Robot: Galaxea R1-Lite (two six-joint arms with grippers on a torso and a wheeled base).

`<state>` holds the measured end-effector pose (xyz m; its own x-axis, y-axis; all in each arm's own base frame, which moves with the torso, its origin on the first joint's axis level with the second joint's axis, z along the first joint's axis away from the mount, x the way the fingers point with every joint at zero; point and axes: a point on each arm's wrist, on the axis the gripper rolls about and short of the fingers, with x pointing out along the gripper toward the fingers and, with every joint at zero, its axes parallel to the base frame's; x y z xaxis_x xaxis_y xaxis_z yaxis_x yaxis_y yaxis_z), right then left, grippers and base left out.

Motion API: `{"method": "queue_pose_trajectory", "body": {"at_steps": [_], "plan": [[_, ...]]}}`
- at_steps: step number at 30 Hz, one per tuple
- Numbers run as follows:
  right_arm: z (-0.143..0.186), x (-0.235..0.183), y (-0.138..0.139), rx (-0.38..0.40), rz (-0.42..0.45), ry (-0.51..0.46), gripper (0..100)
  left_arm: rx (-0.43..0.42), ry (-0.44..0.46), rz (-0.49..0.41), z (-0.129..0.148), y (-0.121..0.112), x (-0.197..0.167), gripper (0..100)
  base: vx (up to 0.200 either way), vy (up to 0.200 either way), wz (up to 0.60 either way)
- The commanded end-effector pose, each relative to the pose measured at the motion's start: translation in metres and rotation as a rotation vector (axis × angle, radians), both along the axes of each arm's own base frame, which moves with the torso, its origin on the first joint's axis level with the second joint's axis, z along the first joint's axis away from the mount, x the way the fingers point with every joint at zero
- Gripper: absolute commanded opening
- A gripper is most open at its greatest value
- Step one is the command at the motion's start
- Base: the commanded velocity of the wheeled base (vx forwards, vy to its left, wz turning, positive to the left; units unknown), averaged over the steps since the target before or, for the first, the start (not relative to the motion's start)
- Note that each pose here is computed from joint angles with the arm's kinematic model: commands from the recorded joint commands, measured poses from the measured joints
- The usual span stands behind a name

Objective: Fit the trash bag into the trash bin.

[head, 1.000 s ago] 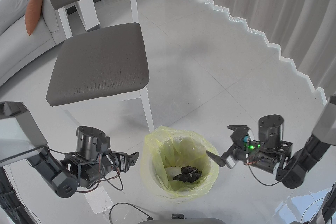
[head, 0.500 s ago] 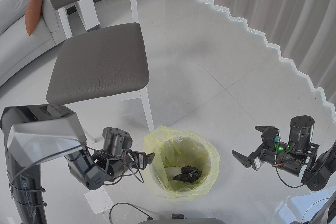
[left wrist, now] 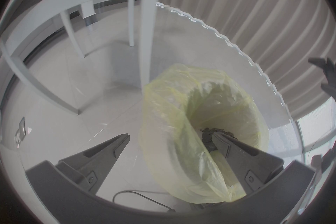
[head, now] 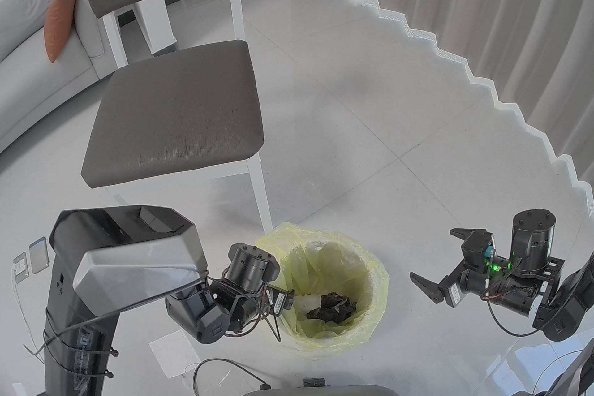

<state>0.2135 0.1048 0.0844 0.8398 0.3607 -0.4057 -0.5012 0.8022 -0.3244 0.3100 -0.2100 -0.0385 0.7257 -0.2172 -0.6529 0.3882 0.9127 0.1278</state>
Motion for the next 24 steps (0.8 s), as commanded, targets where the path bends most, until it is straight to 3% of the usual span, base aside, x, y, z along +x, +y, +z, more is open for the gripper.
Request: {"method": "queue_pose_trajectory", "body": {"at_steps": [1, 10, 18, 24], "plan": [[-0.005, 0.001, 0.002, -0.009, 0.008, 0.020, 100, 0.035, 0.014, -0.009, -0.014, -0.004, 0.002, 100, 0.000, 0.000, 0.00], [-0.007, 0.001, 0.003, -0.017, 0.014, 0.022, 100, 0.076, 0.045, 0.036, -0.012, 0.022, -0.010, 100, 0.000, 0.000, 0.00], [-0.004, 0.001, 0.003, -0.012, 0.012, 0.012, 100, 0.016, -0.007, 0.101, 0.007, 0.051, -0.013, 100, 0.000, 0.000, 0.00], [-0.003, 0.000, 0.002, -0.014, 0.010, 0.010, 100, -0.004, 0.003, 0.121, 0.014, 0.067, -0.016, 100, 0.000, 0.000, 0.00]]}}
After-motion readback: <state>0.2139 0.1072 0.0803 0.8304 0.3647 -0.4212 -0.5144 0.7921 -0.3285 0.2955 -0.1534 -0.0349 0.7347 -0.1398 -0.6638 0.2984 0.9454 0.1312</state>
